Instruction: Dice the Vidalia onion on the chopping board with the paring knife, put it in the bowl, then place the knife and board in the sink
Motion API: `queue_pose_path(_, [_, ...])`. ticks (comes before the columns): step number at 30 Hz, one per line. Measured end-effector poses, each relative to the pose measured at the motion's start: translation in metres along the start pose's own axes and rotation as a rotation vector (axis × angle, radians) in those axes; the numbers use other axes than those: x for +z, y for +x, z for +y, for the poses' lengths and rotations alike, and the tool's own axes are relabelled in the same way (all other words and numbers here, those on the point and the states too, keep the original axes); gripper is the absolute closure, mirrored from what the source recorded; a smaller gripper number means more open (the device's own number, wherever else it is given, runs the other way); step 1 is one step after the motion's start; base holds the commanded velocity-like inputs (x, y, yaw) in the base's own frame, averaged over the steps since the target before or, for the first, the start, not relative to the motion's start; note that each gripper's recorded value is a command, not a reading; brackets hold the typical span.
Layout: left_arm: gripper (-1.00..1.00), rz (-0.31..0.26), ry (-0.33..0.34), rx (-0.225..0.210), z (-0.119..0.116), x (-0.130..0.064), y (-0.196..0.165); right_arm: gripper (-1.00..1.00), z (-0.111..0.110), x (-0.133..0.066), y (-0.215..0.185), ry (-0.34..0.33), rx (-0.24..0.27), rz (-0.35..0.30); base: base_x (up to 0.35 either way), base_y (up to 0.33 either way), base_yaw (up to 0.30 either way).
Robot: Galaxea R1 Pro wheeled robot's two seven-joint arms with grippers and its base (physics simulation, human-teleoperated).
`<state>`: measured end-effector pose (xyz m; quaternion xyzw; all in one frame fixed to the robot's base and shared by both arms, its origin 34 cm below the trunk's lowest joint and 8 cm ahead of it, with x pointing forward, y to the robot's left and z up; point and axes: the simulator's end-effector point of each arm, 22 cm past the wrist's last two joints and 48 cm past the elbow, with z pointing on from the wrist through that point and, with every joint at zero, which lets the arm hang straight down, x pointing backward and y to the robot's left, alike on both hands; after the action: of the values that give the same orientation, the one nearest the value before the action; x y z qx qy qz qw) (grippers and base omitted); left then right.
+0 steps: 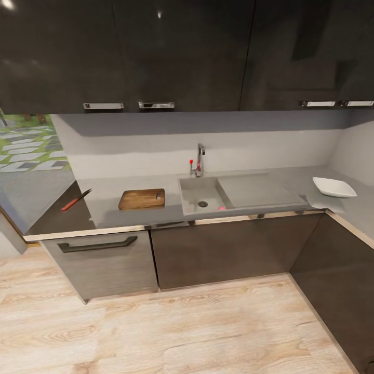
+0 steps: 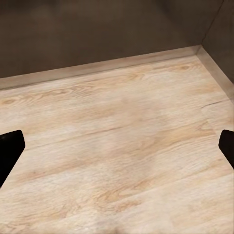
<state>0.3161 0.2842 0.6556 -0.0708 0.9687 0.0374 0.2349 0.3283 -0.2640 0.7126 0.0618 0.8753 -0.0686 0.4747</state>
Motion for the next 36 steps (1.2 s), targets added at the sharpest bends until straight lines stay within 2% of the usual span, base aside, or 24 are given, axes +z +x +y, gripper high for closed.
queue_pose_path(3, [-1.0, 0.035, 0.005, -0.003, -0.016, 0.0, -0.036, -1.0, -0.001, 0.0, 0.0, 0.001, -0.002, 0.0, 0.0, 0.0, 0.0])
queue_pose_path(5, [-1.0, 0.036, 0.023, 0.012, -0.028, -0.004, -0.066, -1.0, -0.001, 0.0, 0.0, 0.001, -0.002, 0.001, 0.0, 0.0, 0.0])
queue_pose_path(10, [-1.0, -0.017, 0.088, 0.073, -0.068, -0.034, -0.152, -1.0, -0.002, 0.0, 0.0, 0.001, -0.003, 0.001, 0.0, 0.0, 0.0])
queue_pose_path(14, [-1.0, -0.069, 0.133, 0.063, -0.096, -0.065, -0.207, -1.0, -0.002, 0.0, 0.0, 0.001, -0.003, 0.001, 0.0, 0.0, 0.0])
queue_pose_path(16, [-1.0, -0.117, 0.156, 0.063, -0.112, -0.086, -0.25, -1.0, -0.002, 0.0, 0.0, 0.002, -0.002, 0.001, 0.0, 0.0, 0.0])
queue_pose_path(17, [-1.0, -0.15, 0.181, 0.086, -0.13, -0.101, -0.285, -1.0, -0.002, 0.0, 0.0, 0.002, -0.002, 0.0, 0.0, 0.0, 0.0])
queue_pose_path(20, [-1.0, -0.205, 0.203, 0.13, -0.154, -0.128, -0.363, -1.0, -0.002, 0.0, 0.0, 0.002, -0.002, 0.0, 0.0, 0.0, 0.0])
queue_pose_path(23, [-1.0, -0.332, 0.217, 0.151, -0.173, -0.163, -0.477, -1.0, -0.002, 0.0, 0.0, 0.004, -0.002, 0.0, 0.0, 0.0, 0.0])
queue_pose_path(24, [-1.0, -0.438, 0.22, 0.158, -0.182, -0.196, -0.551, -1.0, -0.002, 0.0, 0.0, 0.004, -0.002, 0.0, 0.0, 0.0, 0.0])
queue_pose_path(26, [-1.0, -0.465, 0.222, 0.173, -0.191, -0.21, -0.594, -1.0, -0.002, 0.0, 0.0, 0.003, -0.002, 0.0, 0.0, 0.0, 0.0])
queue_pose_path(29, [-1.0, -0.485, 0.232, 0.185, -0.202, -0.226, -0.635, -1.0, -0.002, 0.0, 0.0, 0.003, -0.002, 0.0, 0.0, 0.0, 0.0])
queue_pose_path(36, [-1.0, -0.531, 0.241, 0.196, -0.212, -0.262, -0.694, -1.0, -0.003, 0.0, 0.0, 0.004, -0.002, -0.001, 0.0, 0.0, 0.0])
